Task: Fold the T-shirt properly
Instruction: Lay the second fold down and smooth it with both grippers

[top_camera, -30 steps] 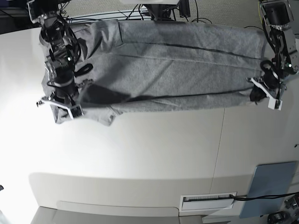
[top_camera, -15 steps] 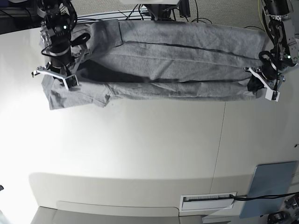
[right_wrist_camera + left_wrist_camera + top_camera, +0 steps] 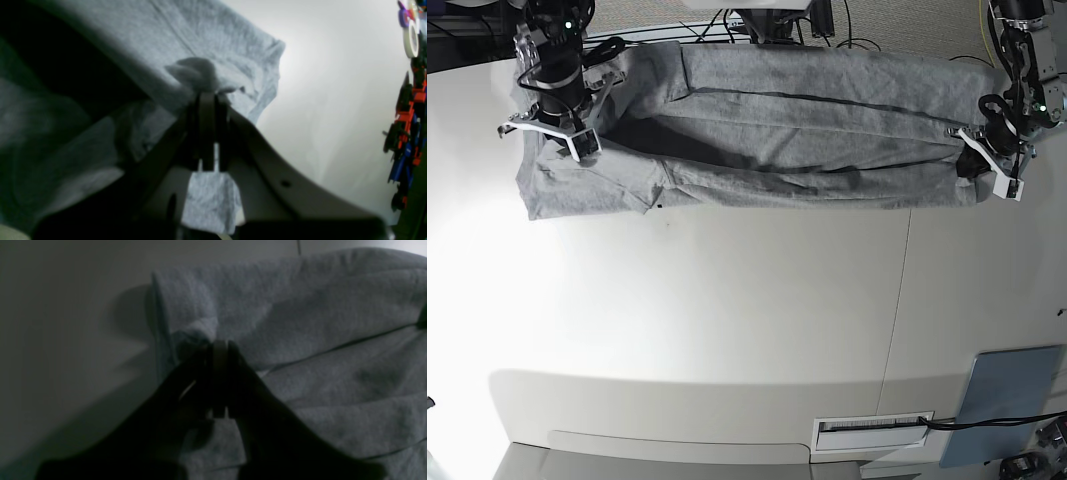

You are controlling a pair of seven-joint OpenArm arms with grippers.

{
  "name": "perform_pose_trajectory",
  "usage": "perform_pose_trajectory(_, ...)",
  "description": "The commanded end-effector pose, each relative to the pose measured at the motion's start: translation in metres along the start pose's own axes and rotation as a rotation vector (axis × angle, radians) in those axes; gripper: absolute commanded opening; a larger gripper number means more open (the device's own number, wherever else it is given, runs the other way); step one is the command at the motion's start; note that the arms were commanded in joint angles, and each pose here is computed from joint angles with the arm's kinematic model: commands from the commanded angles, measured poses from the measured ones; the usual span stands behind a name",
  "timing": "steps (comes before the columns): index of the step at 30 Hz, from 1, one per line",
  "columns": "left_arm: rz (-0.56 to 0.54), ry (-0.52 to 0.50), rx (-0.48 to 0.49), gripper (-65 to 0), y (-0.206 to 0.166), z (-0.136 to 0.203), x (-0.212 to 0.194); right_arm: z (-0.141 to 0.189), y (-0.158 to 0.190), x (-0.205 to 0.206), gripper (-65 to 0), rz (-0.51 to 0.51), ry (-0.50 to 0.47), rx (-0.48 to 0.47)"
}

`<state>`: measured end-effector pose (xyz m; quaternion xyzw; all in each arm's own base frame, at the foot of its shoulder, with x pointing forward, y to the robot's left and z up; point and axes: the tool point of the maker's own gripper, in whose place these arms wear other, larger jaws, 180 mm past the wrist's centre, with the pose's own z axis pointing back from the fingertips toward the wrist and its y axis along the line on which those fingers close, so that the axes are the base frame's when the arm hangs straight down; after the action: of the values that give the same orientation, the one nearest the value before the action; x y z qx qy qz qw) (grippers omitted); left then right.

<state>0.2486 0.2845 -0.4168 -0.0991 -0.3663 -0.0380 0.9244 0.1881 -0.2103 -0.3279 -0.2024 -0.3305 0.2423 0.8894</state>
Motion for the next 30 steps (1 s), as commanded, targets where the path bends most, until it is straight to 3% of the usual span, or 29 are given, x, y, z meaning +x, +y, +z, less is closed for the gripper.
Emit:
perform_pose_trajectory(1,-0.025,-0.035,0.014,-65.0,0.007,0.005,0.015,0.005,-0.006,0.005,-65.0,0.011,-0.024,-0.022)
perform_pose_trajectory(11,0.011,-0.107,0.133,-65.0,0.051,0.033,0.032,0.007,-0.006,-0.005,-65.0,0.025,0.013,-0.027)
perform_pose_trajectory(19,0.010,-0.138,0.102,-65.0,0.049,0.037,0.037,0.011,0.000,-0.021,-65.0,0.043,0.066,-0.014)
perform_pose_trajectory(30,0.021,-0.138,0.097,-65.0,0.046,0.035,0.034,0.011,-0.001,-0.021,-65.0,0.045,0.070,-0.018)
